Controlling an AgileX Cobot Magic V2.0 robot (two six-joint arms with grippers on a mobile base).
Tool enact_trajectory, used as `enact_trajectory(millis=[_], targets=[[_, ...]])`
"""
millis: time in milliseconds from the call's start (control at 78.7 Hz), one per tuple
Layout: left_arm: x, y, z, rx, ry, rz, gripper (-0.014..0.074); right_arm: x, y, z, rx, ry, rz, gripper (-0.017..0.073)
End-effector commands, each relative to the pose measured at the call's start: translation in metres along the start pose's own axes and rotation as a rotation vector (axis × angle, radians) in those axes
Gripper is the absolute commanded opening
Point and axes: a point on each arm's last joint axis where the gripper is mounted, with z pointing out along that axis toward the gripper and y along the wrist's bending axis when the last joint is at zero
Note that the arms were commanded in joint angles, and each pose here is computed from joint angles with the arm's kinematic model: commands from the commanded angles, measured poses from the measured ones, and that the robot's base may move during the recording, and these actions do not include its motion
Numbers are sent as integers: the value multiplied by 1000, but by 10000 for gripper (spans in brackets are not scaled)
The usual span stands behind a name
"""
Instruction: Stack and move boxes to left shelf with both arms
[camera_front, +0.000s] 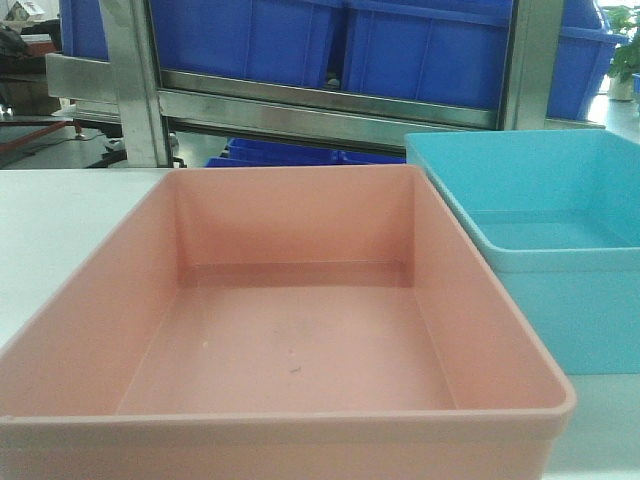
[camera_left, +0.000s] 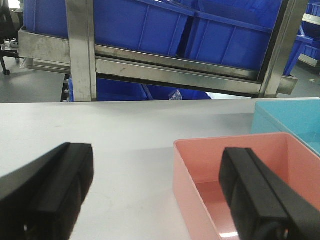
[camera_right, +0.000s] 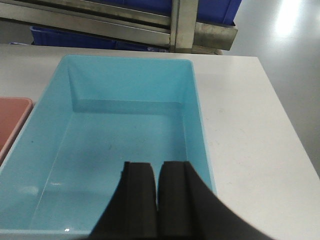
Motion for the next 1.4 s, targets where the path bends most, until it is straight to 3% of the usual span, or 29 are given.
enact_trajectory(millis=[0, 127, 369, 445, 572, 661, 851, 1029, 1258, 1385], targets=[[-16, 1, -1, -21, -103, -9, 426, -24, 1, 10, -4, -49, 7, 50], [-16, 1, -1, -21, -103, -9, 426, -38, 1, 38, 12, 110, 49, 50], [-16, 1, -1, -21, -103, -9, 426, -63, -1, 88, 51, 414, 30, 66], [-16, 1, -1, -21, -103, -9, 426, -72, -9, 103, 72, 446, 0, 157], [-16, 1, -1, -21, -103, -9, 426, -78, -26, 126, 109, 533, -35, 400], [-16, 1, -1, -21, -103, -9, 426, -77, -38, 145, 124, 633, -49, 470], [-16, 1, -1, -21, -103, -9, 426, -77, -53, 194, 83, 747, -6, 468], [-16, 1, -1, -21, -103, -9, 426, -70, -62, 236, 58, 822, -42, 468], [-16, 1, -1, -21, -103, -9, 426, -48, -68, 281, 21, 898, -29, 465], [-16, 1, -1, -21, -103, -9, 426, -40, -70, 293, 11, 921, -36, 377]])
